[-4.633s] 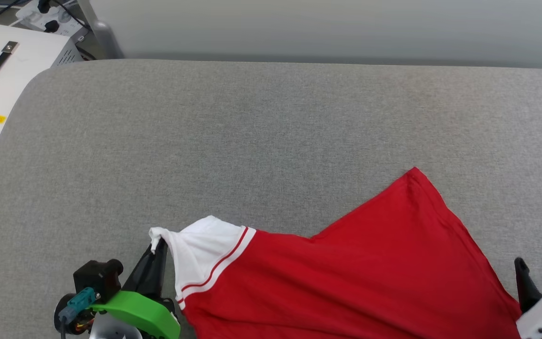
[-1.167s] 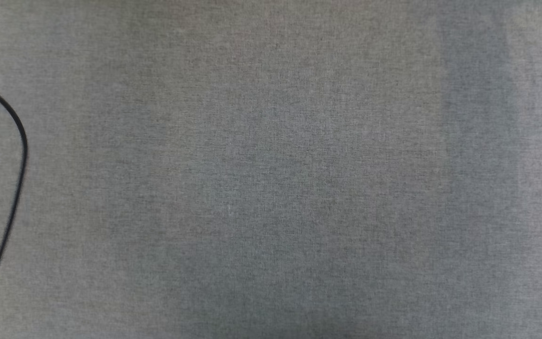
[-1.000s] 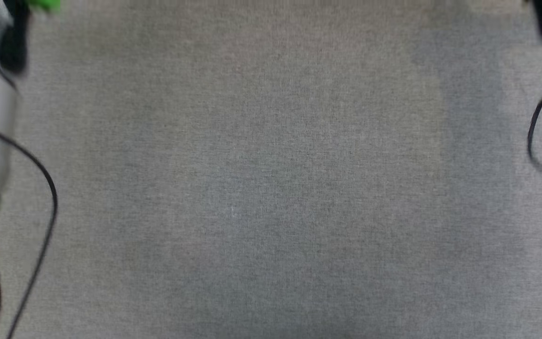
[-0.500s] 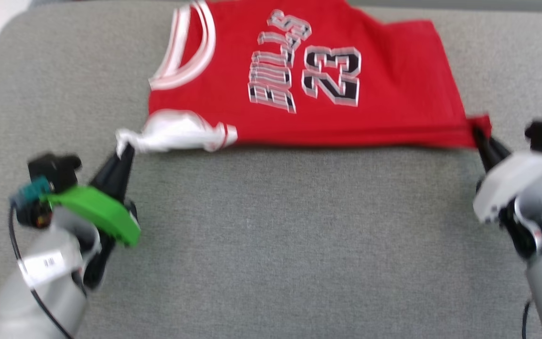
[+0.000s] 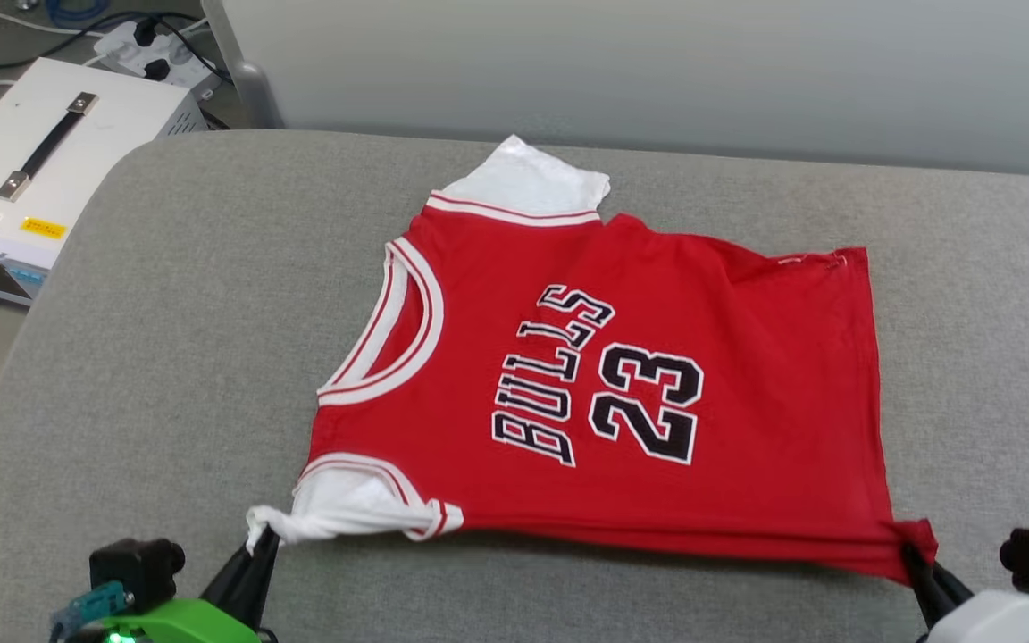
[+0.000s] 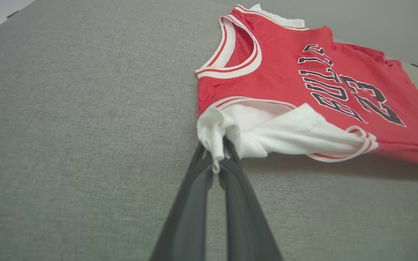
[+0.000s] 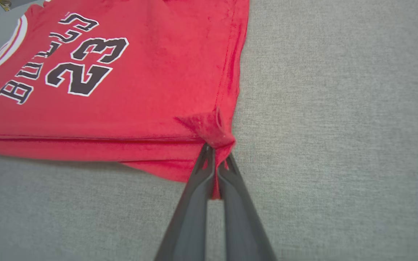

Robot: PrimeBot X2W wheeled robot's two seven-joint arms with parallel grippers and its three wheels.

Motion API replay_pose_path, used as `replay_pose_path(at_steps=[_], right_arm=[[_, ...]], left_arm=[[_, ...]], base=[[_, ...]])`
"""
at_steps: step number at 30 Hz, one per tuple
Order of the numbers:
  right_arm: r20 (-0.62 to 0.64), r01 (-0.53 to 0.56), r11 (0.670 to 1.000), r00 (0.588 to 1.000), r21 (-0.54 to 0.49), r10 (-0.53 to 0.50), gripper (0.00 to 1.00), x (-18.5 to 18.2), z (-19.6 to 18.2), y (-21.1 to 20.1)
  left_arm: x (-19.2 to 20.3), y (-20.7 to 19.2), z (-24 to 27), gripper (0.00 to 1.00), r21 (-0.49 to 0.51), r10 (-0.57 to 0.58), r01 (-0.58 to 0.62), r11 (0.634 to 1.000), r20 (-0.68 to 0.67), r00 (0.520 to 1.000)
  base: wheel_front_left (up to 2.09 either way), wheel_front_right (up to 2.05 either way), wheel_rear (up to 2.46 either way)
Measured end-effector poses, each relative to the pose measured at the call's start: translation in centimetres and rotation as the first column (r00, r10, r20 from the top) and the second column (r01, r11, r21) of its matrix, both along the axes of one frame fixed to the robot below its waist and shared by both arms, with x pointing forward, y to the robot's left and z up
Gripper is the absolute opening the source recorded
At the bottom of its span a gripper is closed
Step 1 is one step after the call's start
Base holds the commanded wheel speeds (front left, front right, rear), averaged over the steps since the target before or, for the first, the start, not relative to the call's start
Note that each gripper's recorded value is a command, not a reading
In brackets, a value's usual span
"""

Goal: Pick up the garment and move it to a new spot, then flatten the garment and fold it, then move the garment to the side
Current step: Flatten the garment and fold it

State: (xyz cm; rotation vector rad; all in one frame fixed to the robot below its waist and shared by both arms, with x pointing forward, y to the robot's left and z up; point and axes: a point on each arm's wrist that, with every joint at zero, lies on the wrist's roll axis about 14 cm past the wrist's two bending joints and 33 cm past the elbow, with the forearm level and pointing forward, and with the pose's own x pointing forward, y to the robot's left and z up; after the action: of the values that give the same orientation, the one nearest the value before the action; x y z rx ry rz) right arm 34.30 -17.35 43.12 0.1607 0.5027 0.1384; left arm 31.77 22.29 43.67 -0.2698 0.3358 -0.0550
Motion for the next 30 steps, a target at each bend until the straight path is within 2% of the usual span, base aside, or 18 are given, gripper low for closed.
replay_pose_path(at_steps=[6, 12, 17, 21, 24, 30], right_arm=[[-0.054, 0.029, 1.000, 0.998, -0.001, -0.029, 0.00, -2.8, -0.6, -0.5], [-0.092, 0.026, 1.000, 0.995, -0.006, -0.026, 0.00, -3.0, -1.1, -0.4], [-0.078, -0.003, 1.000, 0.997, -0.019, 0.001, 0.00, -0.9, -0.7, 0.2], [-0.009, -0.027, 0.999, 1.000, -0.030, 0.026, 0.00, 2.8, 0.9, 0.8], [-0.006, -0.047, 0.998, 0.999, -0.043, 0.047, 0.00, 4.7, 0.7, 1.2], [-0.067, -0.089, 0.994, 0.994, -0.055, 0.086, 0.00, 6.9, -1.7, 2.0]], left_arm=[[-3.6, -0.6, -0.1, 0.00, -0.027, 0.021, -0.023, 0.999, -0.079, 0.997], [-3.5, -1.2, 1.1, 0.00, -0.004, -0.024, 0.024, 1.000, -0.069, 0.997], [0.3, -2.2, 3.0, 0.00, 0.035, -0.108, 0.108, 0.994, 0.010, 0.994], [4.6, -2.8, 4.4, 0.00, 0.047, -0.153, 0.149, 0.988, 0.082, 0.985], [7.3, -3.0, 4.4, 0.00, 0.046, -0.162, 0.158, 0.986, 0.110, 0.981], [10.4, -3.9, 1.2, 0.00, 0.033, -0.193, 0.192, 0.981, 0.062, 0.979]], base=[[0.00, 0.00, 0.00], [0.00, 0.00, 0.00], [0.00, 0.00, 0.00], [0.00, 0.00, 0.00], [0.00, 0.00, 0.00], [0.00, 0.00, 0.00]])
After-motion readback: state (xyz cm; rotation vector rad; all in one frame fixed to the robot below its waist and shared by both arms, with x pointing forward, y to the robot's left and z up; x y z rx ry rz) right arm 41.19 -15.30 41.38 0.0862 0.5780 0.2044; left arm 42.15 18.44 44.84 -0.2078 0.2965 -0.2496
